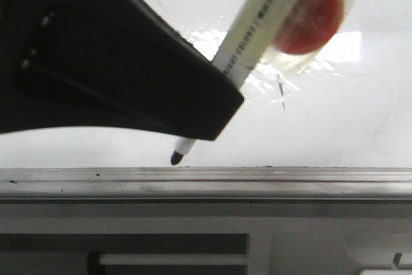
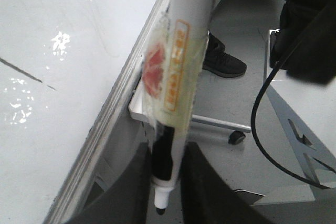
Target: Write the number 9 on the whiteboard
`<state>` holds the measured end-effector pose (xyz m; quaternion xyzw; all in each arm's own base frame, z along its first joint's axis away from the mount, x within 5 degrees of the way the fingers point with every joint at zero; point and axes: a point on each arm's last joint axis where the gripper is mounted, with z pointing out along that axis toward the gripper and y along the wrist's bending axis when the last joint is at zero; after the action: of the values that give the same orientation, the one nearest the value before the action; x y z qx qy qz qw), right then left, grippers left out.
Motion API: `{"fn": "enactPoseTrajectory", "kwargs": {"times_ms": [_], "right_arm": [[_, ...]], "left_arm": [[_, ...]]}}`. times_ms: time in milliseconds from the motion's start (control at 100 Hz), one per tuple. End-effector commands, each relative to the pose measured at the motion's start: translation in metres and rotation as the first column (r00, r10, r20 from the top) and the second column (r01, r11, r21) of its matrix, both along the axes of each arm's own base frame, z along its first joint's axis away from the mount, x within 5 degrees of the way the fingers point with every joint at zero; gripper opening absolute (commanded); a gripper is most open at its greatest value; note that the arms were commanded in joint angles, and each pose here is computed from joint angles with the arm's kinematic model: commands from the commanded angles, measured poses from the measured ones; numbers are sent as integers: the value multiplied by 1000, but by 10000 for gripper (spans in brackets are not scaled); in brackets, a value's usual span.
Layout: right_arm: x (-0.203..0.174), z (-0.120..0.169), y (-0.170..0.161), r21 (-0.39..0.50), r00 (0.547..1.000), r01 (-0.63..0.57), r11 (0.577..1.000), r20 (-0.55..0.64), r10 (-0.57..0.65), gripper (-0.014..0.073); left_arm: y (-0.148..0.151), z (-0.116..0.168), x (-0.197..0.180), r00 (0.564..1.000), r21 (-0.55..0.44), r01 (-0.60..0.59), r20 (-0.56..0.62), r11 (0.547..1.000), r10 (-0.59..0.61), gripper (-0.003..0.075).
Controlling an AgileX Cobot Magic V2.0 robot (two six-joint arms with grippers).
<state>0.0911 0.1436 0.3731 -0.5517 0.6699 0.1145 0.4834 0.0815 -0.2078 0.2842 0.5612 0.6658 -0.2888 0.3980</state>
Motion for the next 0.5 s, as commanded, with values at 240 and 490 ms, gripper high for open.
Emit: {"fn": "enactPoseTrajectory", "kwargs": {"times_ms": [240,490], "right_arm": [[-26,56,-86,346,954,157,925,187,-232,13],[-35,48,-122,313,933,279,908,136,-333,-60]], "left_arm": [[13,7,24,941,-115,-291,-216,950,262,-20],[7,11,53,827,-277,-553,-302,786,475,-21]]}}
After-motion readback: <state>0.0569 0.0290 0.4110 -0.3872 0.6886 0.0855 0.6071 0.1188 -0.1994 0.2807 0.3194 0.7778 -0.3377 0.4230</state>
